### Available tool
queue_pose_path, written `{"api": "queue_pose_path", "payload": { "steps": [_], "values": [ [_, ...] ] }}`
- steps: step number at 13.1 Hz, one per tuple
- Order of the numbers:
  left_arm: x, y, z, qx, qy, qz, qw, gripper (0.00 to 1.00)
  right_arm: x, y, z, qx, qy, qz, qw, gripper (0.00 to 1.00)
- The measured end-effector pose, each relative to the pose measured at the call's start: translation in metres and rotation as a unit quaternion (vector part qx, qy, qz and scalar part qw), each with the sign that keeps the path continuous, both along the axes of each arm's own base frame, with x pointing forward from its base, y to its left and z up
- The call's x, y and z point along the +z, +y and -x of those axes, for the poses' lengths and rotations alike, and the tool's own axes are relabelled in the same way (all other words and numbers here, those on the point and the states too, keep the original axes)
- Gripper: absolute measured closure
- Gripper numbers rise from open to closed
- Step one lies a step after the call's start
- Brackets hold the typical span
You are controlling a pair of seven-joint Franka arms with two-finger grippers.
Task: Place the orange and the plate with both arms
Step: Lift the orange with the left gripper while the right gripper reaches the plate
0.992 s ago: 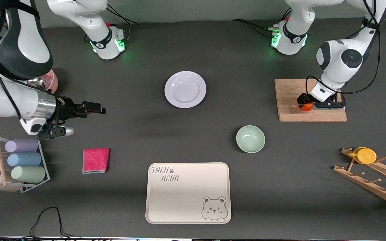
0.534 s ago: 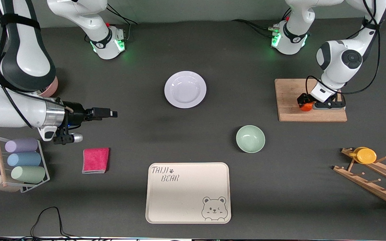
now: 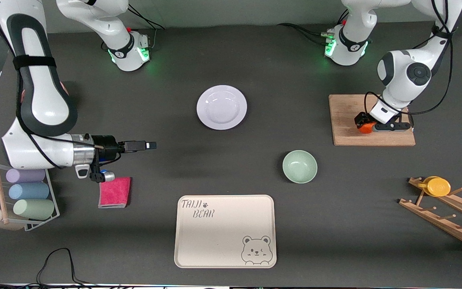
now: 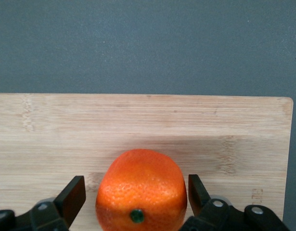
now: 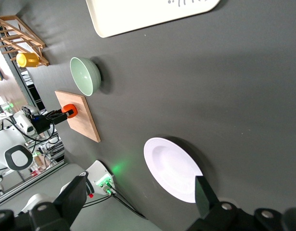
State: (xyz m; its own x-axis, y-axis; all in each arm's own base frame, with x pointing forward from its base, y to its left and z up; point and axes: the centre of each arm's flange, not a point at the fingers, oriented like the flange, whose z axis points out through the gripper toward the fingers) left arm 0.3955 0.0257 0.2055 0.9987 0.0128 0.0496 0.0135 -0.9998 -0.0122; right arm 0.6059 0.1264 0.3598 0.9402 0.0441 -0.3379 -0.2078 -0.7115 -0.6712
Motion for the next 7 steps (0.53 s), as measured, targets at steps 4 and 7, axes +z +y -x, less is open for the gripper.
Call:
{"api": "queue_pose_path", "payload": {
  "steps": [4, 7],
  "values": [
    [0.001, 0.000, -0.001, 0.000, -0.002, 0.000, 1.000, 0.28, -0.039, -0.007, 0.015, 0.010, -0.018, -0.048, 0.999, 0.00],
    [0.001, 0.000, -0.001, 0.000, -0.002, 0.000, 1.000, 0.28, -0.072, -0.007, 0.039, -0.005, -0.024, -0.110, 0.994, 0.00]
  ]
}}
